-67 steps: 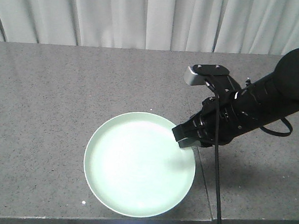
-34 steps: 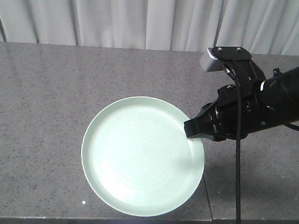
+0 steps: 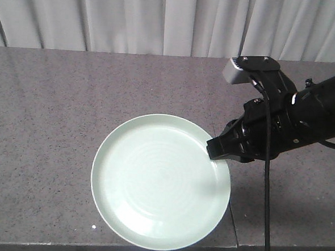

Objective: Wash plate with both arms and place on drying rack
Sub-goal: 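Hold the plate raised in the right gripper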

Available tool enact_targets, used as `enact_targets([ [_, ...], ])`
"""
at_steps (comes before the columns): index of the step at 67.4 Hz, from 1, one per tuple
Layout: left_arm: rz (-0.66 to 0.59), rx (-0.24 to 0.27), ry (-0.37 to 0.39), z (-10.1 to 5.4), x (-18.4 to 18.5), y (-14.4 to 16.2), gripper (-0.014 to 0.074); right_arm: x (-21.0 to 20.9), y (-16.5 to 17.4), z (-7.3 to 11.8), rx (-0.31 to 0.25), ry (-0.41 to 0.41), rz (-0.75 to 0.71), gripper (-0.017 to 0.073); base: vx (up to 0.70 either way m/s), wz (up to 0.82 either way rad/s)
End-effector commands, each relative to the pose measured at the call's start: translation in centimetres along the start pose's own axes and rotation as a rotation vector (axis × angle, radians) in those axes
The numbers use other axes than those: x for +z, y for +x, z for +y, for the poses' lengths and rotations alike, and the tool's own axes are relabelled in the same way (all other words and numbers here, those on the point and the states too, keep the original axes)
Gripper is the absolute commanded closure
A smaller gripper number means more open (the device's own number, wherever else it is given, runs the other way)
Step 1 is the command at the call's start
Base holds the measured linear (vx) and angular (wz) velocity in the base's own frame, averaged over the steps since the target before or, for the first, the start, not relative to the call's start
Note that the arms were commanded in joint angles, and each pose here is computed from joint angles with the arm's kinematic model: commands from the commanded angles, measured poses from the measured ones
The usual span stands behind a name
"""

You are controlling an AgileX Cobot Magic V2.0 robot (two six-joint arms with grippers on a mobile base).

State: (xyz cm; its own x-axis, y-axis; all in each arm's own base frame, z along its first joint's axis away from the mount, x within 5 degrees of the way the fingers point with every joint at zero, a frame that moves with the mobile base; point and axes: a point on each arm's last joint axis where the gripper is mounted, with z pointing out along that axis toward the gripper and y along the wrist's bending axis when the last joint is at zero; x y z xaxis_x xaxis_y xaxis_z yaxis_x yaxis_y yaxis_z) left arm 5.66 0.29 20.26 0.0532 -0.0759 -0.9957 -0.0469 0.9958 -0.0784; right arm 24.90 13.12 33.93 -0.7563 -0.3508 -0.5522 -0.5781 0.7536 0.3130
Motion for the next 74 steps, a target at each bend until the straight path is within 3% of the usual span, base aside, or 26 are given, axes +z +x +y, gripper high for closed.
enact_targets([
  [1,-0.118,-0.009,0.006,-0.10,-0.27,-1.67,0.0600,-1.73,-0.79,0.80,-0.014,-0.008,-0.096,0.0561,0.00,0.00],
  [74,-0.118,-0.009,0.006,-0.10,-0.27,-1.67,0.0600,-1.73,-0.79,0.80,-0.014,-0.008,-0.096,0.0561,0.00,0.00],
])
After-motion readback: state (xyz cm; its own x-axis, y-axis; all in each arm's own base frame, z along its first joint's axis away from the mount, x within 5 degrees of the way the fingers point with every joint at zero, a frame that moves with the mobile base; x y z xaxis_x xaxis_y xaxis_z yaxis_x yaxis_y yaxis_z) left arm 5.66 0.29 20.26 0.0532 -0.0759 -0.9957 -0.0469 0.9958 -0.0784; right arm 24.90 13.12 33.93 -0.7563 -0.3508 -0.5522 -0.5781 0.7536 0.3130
